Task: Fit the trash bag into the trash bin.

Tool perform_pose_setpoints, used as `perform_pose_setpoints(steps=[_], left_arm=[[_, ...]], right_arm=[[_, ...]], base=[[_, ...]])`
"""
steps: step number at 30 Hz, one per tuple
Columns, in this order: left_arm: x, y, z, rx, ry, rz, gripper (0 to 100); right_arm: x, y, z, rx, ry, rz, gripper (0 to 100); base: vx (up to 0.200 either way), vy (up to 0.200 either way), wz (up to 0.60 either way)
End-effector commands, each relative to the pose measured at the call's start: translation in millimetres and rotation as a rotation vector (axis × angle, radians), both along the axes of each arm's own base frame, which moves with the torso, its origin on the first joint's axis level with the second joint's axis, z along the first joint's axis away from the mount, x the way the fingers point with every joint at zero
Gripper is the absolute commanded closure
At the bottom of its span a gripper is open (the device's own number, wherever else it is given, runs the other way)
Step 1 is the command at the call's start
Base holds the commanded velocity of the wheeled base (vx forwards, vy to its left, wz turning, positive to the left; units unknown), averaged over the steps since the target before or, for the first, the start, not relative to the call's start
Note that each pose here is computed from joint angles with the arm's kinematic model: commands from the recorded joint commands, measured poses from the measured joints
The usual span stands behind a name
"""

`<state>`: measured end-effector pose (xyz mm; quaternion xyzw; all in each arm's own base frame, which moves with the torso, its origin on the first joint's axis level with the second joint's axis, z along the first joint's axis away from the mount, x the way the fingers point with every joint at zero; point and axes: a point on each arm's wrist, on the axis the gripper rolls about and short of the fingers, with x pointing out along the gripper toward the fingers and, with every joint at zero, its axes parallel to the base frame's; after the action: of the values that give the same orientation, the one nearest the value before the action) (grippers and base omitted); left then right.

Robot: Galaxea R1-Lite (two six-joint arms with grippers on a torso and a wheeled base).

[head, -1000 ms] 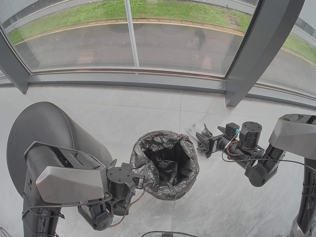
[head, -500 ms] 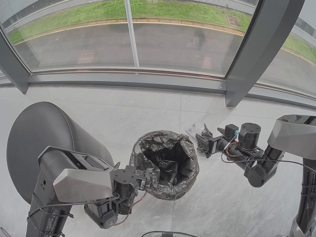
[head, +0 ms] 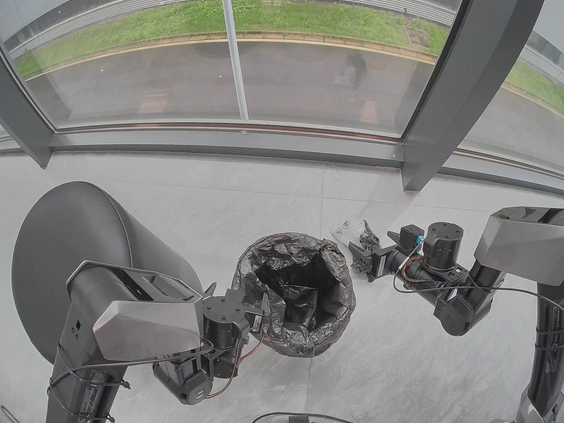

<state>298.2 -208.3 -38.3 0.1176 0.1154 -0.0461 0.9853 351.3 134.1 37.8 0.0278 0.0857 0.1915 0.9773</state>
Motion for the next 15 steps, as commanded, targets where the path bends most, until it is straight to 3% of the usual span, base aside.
perform_pose_setpoints(steps=[1, 4, 5, 8, 11, 15], left_arm=[[-7, 5, 40, -0.092, -0.062, 0.011, 0], [-11, 9, 60, -0.160, -0.091, 0.017, 0], [-14, 16, 73, -0.214, -0.108, 0.030, 0], [-13, 30, 83, -0.247, -0.117, 0.058, 0], [-14, 49, 97, -0.347, -0.122, 0.048, 0], [-12, 60, 99, -0.373, -0.106, 0.019, 0]], right_arm=[[1, -2, 0, 0.017, -0.006, -0.011, 0], [4, -7, 0, 0.038, -0.013, -0.027, 0], [7, -12, -4, 0.036, -0.004, -0.043, 0], [8, -17, -6, 0.033, 0.002, -0.058, 0], [13, -29, -13, 0.031, 0.018, -0.093, 0], [19, -33, -22, 0.025, 0.031, -0.108, 0]], base=[[0.000, 0.000, 0.00], [0.000, 0.000, 0.00], [0.000, 0.000, 0.00], [0.000, 0.000, 0.00], [0.000, 0.000, 0.00], [0.000, 0.000, 0.00]])
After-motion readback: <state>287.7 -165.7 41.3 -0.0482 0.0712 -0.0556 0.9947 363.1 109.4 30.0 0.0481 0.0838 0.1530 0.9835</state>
